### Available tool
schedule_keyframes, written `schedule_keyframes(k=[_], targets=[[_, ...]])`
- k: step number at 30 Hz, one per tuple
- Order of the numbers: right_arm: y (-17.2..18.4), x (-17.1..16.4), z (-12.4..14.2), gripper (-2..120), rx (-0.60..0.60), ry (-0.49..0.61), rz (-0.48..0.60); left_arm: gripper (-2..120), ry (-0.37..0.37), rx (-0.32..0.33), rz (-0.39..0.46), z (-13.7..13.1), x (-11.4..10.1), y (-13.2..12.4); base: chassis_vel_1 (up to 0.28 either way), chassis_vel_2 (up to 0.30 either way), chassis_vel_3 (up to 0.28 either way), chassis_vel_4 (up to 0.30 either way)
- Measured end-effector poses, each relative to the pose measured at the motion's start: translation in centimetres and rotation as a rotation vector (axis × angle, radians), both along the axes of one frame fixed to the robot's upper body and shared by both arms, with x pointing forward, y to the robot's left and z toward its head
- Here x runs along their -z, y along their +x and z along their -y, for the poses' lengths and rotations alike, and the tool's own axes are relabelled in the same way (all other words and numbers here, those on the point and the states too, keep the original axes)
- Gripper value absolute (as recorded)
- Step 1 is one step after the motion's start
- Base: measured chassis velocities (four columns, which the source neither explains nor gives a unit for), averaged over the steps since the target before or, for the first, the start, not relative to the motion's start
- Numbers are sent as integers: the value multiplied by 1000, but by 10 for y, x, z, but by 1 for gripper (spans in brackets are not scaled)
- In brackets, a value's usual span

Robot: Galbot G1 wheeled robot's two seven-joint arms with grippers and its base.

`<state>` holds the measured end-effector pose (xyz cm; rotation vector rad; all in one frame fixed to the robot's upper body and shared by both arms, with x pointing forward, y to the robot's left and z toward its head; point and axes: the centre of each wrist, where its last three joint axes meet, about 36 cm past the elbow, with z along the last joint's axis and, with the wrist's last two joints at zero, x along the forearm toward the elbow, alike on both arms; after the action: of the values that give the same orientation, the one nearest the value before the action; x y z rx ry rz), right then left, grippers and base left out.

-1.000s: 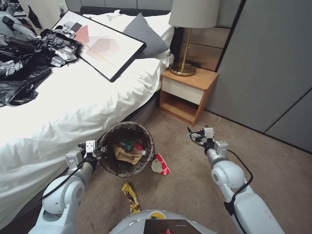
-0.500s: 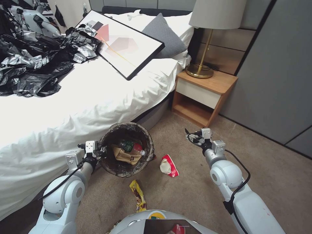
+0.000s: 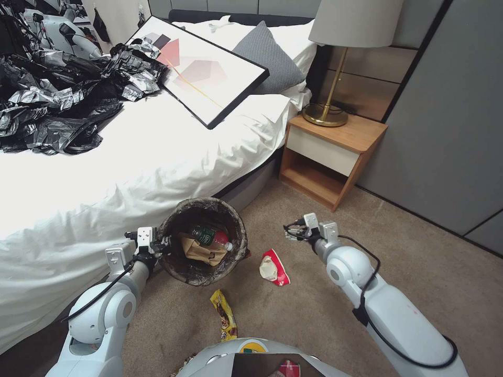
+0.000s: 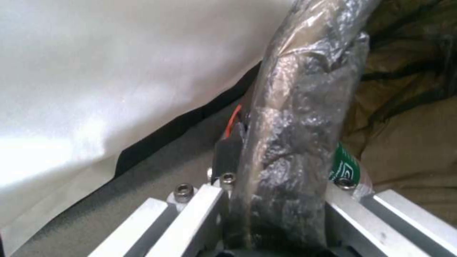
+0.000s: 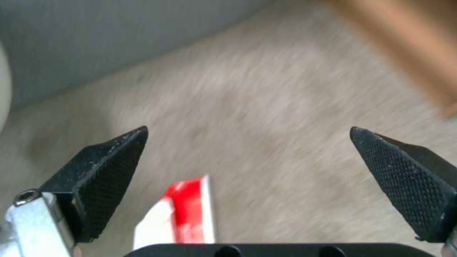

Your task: Pick up the trash bin, then pick up the garbage from the floor and place it into the trash bin.

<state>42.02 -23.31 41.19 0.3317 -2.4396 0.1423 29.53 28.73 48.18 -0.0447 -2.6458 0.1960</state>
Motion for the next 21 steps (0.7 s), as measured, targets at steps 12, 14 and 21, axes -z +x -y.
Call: schedule_keyframes(k=[12, 14, 21], targets=[[37, 88, -31, 100, -25, 15, -289, 0, 5, -10, -8, -2, 2, -1, 0, 0, 0, 0], [37, 94, -34, 100, -28, 10, -300, 0, 5, -10, -8, -2, 3, -1, 0, 0, 0, 0], [37, 119, -44, 100, -32, -11, -338, 0, 4, -7, -12, -2, 5, 2, 0, 0, 0, 0]])
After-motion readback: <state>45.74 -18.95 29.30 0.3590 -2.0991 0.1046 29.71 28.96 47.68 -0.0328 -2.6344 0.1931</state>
